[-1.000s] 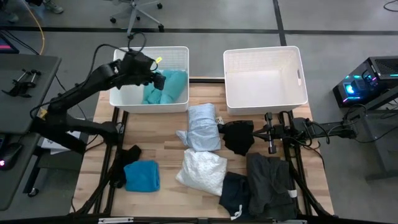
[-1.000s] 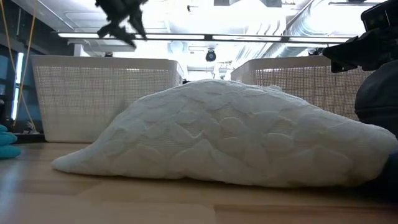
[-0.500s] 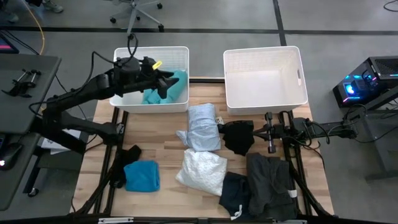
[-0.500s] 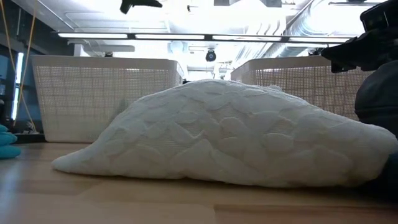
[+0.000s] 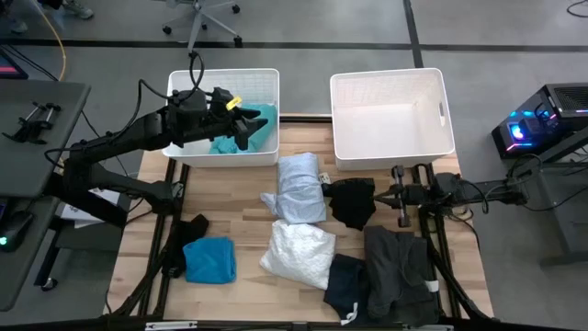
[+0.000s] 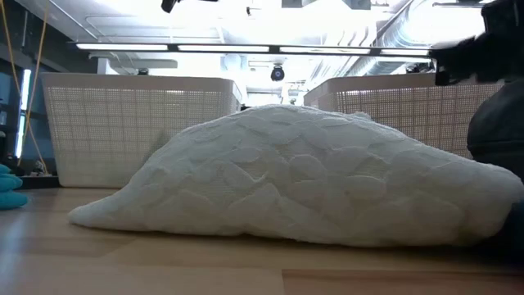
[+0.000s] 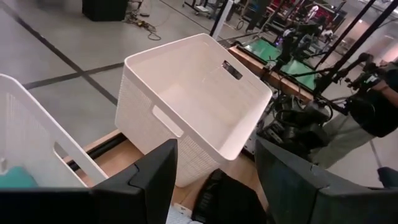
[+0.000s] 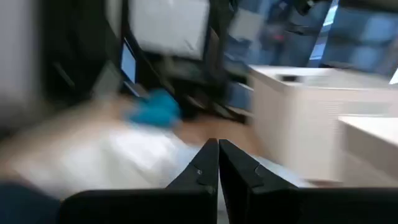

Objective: Sort clothes
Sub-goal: Put the black boxer into the right white bin

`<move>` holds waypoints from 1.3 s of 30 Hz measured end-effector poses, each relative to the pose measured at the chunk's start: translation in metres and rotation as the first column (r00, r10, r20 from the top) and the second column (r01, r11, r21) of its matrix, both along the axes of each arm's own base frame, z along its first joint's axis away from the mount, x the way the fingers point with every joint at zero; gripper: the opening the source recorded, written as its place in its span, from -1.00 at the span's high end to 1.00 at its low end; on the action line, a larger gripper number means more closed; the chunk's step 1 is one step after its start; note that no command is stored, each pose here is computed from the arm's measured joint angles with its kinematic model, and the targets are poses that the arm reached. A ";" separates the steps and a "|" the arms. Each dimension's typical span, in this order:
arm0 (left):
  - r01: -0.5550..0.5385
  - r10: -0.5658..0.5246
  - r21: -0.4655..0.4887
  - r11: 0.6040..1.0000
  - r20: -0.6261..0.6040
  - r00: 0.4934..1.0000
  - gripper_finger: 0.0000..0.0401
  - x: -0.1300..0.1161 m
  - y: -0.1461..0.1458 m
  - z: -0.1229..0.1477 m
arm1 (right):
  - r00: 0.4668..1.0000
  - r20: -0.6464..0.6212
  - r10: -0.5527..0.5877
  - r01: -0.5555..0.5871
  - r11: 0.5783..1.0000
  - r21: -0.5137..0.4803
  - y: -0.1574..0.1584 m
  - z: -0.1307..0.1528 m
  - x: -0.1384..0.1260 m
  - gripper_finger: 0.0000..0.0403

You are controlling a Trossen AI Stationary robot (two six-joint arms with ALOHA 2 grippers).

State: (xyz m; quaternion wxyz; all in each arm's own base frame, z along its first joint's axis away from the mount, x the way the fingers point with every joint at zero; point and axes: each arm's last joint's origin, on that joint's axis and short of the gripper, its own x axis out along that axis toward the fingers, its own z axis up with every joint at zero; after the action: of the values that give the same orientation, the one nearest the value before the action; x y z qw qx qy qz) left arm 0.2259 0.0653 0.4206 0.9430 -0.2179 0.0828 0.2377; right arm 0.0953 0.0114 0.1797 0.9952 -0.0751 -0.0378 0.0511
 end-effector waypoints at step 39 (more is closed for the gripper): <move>0.182 -0.164 0.109 0.977 -0.153 0.974 0.00 0.000 -0.010 -0.008 | 0.810 -0.556 0.186 0.441 0.433 0.786 0.034 0.103 0.091 1.00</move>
State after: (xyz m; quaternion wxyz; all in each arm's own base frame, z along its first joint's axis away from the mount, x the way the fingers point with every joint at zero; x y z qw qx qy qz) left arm 0.2260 0.0548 0.4127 0.9633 -0.1343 0.1542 0.1741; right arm 0.1867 0.0457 0.2830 0.8436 0.4763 0.2454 -0.0370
